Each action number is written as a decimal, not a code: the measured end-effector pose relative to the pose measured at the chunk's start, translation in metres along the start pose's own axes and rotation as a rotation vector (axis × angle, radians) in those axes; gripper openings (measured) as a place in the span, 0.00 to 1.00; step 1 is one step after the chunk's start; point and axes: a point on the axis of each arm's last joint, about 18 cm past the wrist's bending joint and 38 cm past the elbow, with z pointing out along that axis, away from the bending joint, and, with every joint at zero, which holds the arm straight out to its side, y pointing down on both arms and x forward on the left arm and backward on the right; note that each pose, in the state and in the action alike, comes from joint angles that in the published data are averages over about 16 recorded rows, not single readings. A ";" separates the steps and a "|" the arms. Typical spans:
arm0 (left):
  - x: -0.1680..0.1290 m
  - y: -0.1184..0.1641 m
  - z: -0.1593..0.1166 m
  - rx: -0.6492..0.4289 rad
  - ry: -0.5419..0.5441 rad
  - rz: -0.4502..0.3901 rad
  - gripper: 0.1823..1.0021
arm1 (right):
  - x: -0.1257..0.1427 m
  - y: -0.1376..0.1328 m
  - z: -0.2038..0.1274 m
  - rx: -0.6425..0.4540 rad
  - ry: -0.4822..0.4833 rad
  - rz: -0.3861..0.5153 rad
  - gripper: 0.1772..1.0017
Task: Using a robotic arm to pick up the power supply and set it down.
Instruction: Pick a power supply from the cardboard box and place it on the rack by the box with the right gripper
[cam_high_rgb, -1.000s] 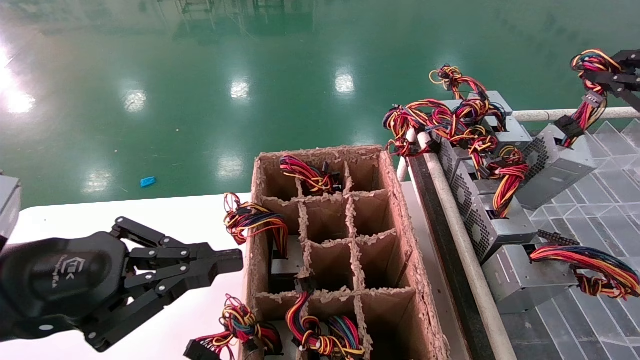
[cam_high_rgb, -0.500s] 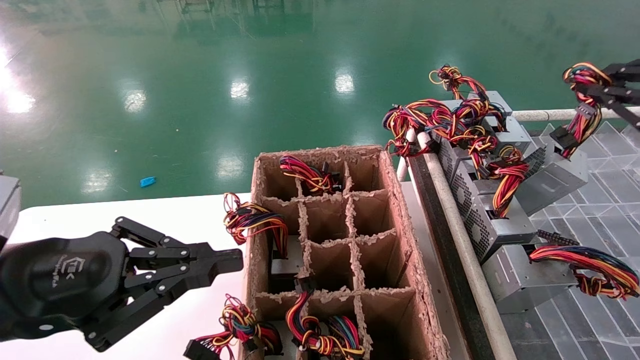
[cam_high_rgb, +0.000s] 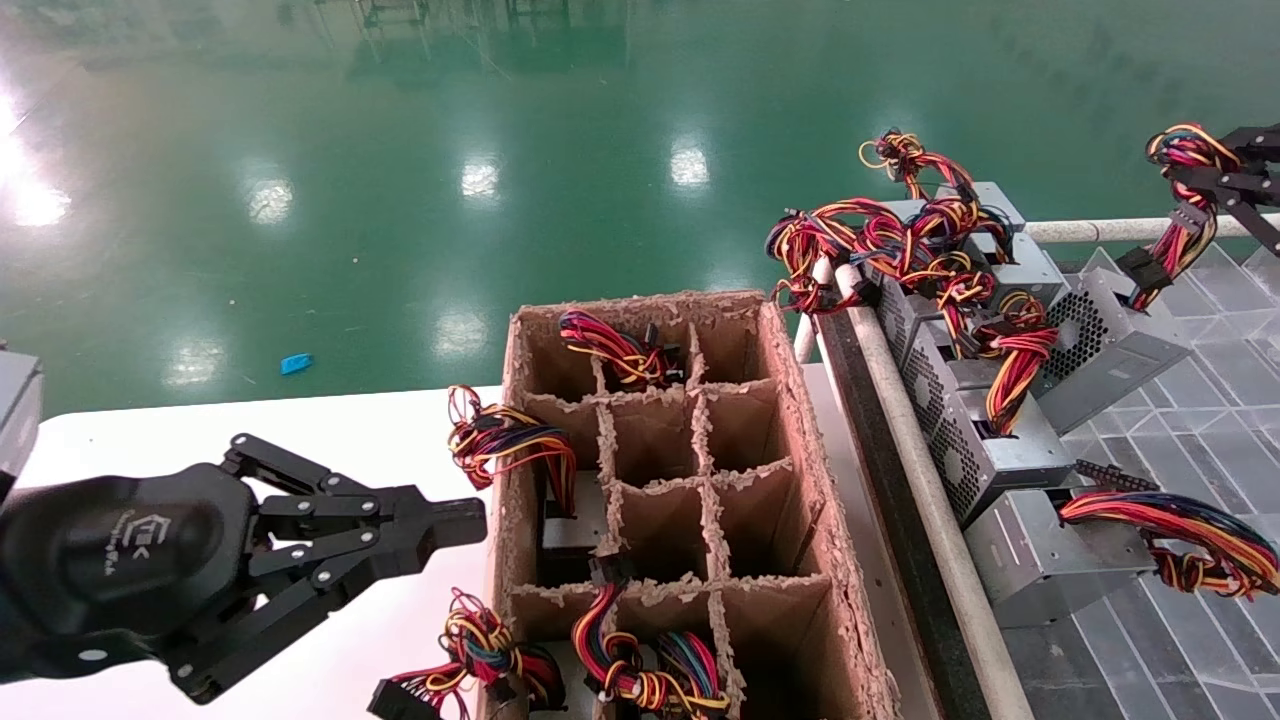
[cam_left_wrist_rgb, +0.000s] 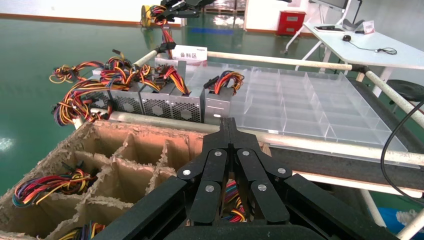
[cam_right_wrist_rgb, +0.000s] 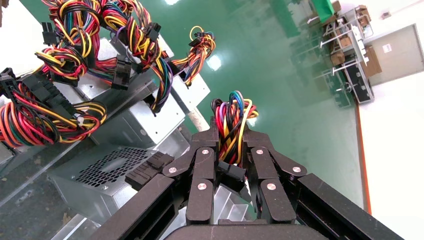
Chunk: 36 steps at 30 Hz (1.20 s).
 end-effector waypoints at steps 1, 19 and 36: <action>0.000 0.000 0.000 0.000 0.000 0.000 0.01 | -0.001 -0.001 0.001 0.002 -0.002 0.000 0.09; 0.000 0.000 0.000 0.000 0.000 0.000 0.01 | -0.027 -0.025 0.032 0.094 -0.050 0.028 0.09; 0.000 0.000 0.000 0.000 0.000 0.000 0.01 | -0.042 -0.033 0.049 0.126 -0.081 0.046 0.09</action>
